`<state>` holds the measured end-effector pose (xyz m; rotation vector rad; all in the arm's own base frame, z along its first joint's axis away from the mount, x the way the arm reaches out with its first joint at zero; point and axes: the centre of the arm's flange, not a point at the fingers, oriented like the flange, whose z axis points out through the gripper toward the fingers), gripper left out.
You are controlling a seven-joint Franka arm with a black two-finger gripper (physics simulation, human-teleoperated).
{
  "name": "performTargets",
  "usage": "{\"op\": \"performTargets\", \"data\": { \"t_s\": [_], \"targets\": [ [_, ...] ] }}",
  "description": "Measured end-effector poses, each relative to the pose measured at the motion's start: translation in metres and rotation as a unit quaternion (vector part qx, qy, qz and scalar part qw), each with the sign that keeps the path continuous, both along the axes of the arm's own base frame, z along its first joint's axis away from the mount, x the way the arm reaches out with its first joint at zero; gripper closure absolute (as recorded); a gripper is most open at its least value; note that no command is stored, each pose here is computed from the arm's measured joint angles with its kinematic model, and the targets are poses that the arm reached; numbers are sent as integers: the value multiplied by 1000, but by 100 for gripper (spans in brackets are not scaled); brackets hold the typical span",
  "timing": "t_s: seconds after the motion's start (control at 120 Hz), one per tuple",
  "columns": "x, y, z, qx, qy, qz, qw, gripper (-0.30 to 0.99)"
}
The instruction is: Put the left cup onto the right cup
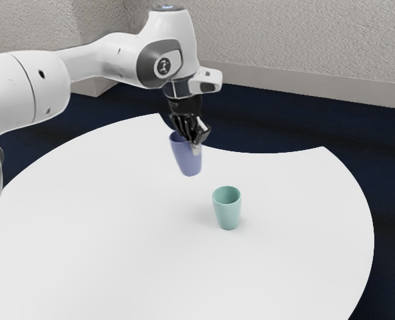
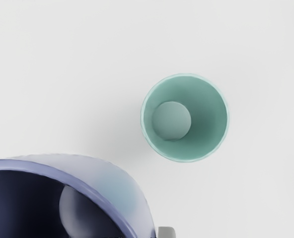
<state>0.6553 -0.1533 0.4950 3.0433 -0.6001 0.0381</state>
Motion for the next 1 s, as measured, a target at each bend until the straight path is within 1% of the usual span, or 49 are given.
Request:
{"op": "performTargets", "data": {
  "t_s": [0.175,0.367,0.592,0.725,1.0],
  "targets": [
    [-6,-27,-1,0,-2,-11,1000,78],
    [-2,-46,-16,-1,-8,-14,1000,78],
    [3,-58,-27,-3,-25,-12,1000,78],
    [7,-59,-30,1,-36,-11,999,78],
    [15,-60,-49,5,-41,-4,999,78]
  ]
}}
